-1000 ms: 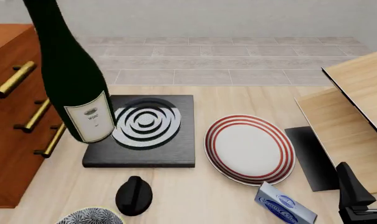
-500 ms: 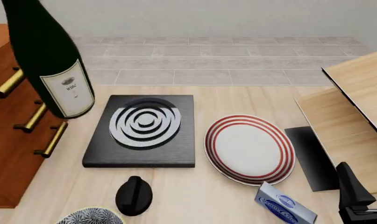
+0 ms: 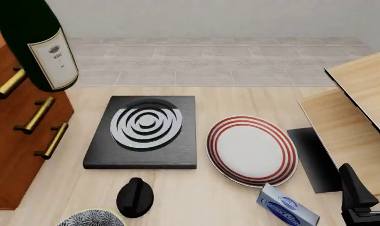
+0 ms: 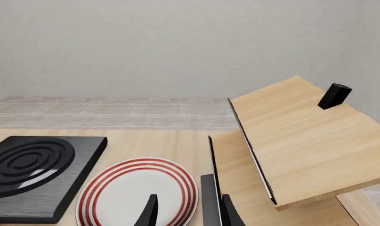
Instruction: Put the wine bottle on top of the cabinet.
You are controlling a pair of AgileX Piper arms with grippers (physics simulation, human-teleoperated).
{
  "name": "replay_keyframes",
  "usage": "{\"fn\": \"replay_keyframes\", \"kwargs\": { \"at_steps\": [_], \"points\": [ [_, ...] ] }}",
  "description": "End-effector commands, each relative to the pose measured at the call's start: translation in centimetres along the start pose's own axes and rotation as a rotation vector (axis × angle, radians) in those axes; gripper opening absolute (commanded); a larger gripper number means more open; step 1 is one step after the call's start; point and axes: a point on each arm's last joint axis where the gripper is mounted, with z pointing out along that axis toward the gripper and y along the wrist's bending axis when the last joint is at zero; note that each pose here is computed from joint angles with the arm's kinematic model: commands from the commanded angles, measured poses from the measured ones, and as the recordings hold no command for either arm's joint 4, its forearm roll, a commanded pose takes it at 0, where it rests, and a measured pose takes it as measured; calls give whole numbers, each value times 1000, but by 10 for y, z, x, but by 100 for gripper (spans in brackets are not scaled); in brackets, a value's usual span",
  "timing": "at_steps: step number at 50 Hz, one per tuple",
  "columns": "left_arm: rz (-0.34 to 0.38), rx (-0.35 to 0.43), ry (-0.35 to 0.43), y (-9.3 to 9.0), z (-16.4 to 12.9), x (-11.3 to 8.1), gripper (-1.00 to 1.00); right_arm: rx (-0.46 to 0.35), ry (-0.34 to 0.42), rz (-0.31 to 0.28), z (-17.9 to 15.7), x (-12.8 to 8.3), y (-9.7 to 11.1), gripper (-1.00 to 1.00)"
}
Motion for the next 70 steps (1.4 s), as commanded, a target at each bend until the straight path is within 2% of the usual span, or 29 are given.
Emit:
{"fn": "replay_keyframes", "kwargs": {
  "at_steps": [1, 13, 21, 32, 39, 48, 59, 65, 68, 70],
  "points": [
    [-26, -93, -24, 16, 3, -11, -100, 0, 0, 0, 0, 0, 0, 100],
    [-29, -173, -12, 31, 9, -13, -100, 0, 0, 0, 0, 0, 0, 100],
    [-61, -248, 1, 45, 13, -14, -100, 0, 0, 0, 0, 0, 0, 100],
    [-48, -341, 26, 62, 13, -11, -100, 0, 0, 0, 0, 0, 0, 100],
    [-69, -421, 42, 79, 14, -9, -100, 0, 0, 0, 0, 0, 0, 100],
    [-31, -532, 78, 104, 14, -6, -100, 0, 0, 0, 0, 0, 0, 100],
    [-62, -585, 94, 116, 13, -2, -100, 0, 0, 0, 0, 0, 0, 100],
    [-92, -650, 93, 130, 9, -1, -100, 0, 0, 0, 0, 0, 0, 100],
    [-67, -647, 136, 132, 12, 6, -100, 0, 0, 0, 0, 0, 0, 100],
    [-76, -658, 139, 134, 11, 7, -100, 0, 0, 0, 0, 0, 0, 100]
  ]
}}
